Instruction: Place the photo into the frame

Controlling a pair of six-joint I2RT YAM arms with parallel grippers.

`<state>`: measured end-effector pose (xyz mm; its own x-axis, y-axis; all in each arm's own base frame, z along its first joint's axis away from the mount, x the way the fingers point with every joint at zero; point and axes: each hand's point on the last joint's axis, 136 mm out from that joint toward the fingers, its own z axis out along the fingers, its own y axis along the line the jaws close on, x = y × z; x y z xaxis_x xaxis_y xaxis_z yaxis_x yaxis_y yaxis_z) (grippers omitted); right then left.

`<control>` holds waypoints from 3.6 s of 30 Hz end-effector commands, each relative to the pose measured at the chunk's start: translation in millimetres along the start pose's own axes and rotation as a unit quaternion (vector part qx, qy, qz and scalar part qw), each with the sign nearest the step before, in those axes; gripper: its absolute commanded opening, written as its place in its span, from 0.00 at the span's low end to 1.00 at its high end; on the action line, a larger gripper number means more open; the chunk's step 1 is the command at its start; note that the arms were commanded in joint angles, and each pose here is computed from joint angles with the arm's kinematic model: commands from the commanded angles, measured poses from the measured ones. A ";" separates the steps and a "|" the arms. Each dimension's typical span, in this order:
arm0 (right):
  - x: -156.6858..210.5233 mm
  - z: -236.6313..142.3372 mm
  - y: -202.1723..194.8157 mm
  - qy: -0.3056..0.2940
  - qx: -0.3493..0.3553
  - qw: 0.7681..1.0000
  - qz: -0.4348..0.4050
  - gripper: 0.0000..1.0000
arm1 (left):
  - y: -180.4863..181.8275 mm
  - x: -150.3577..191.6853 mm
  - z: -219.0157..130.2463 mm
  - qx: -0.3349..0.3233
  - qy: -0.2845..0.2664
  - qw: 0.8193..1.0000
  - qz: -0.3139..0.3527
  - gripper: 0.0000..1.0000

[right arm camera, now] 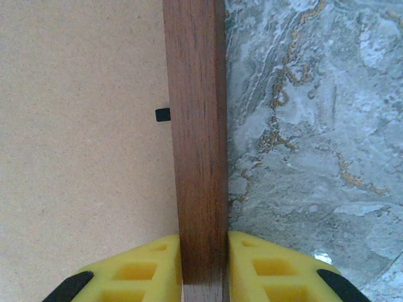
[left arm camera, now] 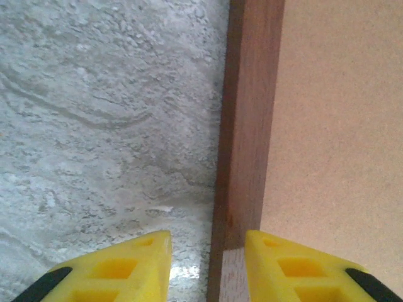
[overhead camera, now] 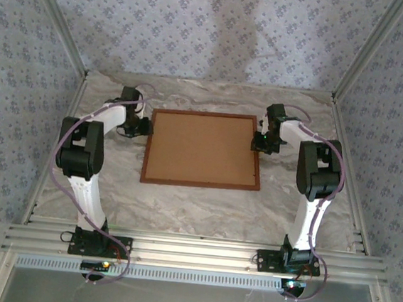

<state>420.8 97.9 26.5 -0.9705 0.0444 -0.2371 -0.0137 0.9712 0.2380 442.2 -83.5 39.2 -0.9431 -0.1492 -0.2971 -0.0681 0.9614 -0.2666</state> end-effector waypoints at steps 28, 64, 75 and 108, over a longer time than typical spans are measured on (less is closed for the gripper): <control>8.1 8.8 -12.9 0.025 0.025 0.999 0.002 0.24 | -1.3 40.8 26.0 0.004 0.068 0.998 0.002 0.34; 7.4 8.3 -11.4 0.025 0.021 0.999 0.001 0.24 | 4.5 115.6 -46.8 -0.020 0.023 0.999 -0.044 0.44; 8.5 7.8 -10.6 0.023 0.022 0.999 -0.003 0.24 | -6.0 110.6 -32.5 0.003 0.030 0.999 -0.034 0.35; 10.7 12.0 -9.1 0.026 0.023 0.999 -0.004 0.24 | -26.6 184.4 6.0 -0.003 0.128 0.992 0.005 0.37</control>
<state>429.2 83.6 27.3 -0.9643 0.0562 -0.2589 0.0069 0.9822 0.1875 315.7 -124.1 19.9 -0.9654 -0.1246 -0.2291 -0.0654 0.9662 -0.2495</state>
